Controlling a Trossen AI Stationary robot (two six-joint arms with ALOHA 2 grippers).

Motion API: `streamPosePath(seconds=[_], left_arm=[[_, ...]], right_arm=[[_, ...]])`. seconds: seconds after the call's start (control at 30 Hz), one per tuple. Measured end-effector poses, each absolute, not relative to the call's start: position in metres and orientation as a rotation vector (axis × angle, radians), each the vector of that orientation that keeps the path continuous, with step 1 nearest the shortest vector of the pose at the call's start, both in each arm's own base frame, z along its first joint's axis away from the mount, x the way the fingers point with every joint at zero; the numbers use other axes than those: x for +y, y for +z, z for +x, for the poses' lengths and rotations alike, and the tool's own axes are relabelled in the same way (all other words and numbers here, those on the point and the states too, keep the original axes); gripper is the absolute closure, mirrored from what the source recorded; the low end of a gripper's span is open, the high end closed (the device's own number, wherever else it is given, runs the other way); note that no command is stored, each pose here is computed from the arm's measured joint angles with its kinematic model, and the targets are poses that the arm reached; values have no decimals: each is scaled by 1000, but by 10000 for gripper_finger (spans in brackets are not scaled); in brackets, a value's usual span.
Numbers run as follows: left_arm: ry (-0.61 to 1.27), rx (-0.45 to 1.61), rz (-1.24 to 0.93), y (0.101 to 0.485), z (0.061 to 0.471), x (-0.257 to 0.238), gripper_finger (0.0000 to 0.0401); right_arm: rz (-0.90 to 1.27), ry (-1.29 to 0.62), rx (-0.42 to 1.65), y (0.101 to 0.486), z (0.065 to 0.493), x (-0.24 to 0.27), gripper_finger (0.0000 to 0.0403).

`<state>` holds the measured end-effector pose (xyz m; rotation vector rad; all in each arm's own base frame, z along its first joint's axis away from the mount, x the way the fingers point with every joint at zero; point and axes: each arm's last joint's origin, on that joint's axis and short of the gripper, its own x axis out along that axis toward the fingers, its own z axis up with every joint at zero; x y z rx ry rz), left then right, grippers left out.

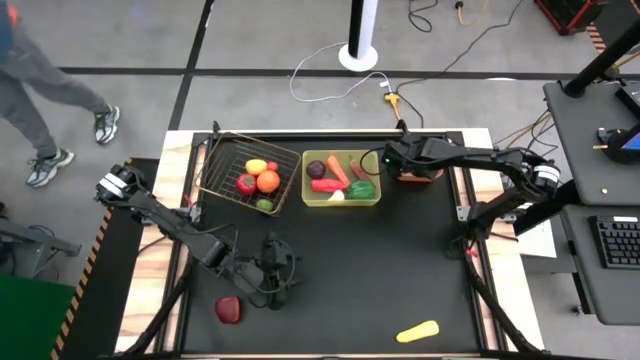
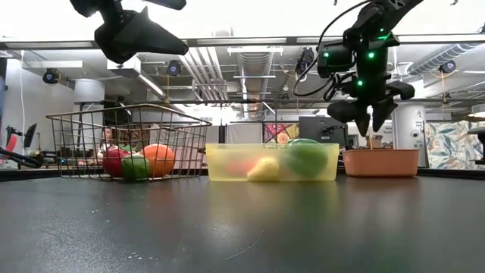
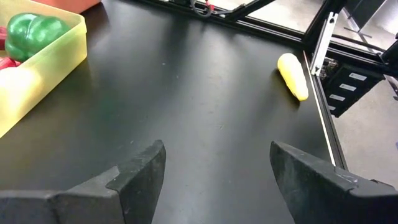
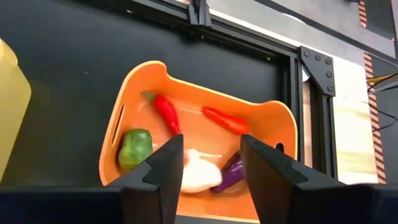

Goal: Sort produce into baskets
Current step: Put the corn into the yellow bin

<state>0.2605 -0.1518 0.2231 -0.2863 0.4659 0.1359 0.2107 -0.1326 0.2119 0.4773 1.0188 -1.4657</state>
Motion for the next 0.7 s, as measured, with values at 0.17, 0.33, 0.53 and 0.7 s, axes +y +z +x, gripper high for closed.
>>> streamPosePath(seconds=[0.17, 0.33, 0.53, 0.7], left_arm=[[131, 467, -263, 223, 260, -152, 131], [129, 467, -254, 223, 260, -152, 131], [128, 467, -252, 223, 260, -152, 131], [128, 468, -248, 223, 261, -152, 131]], right_arm=[[465, -1390, 1043, 217, 214, -127, 235], [473, -1170, 1033, 237, 225, -102, 229], [452, -753, 1076, 254, 242, -44, 235], [442, -451, 1129, 251, 251, 22, 241]])
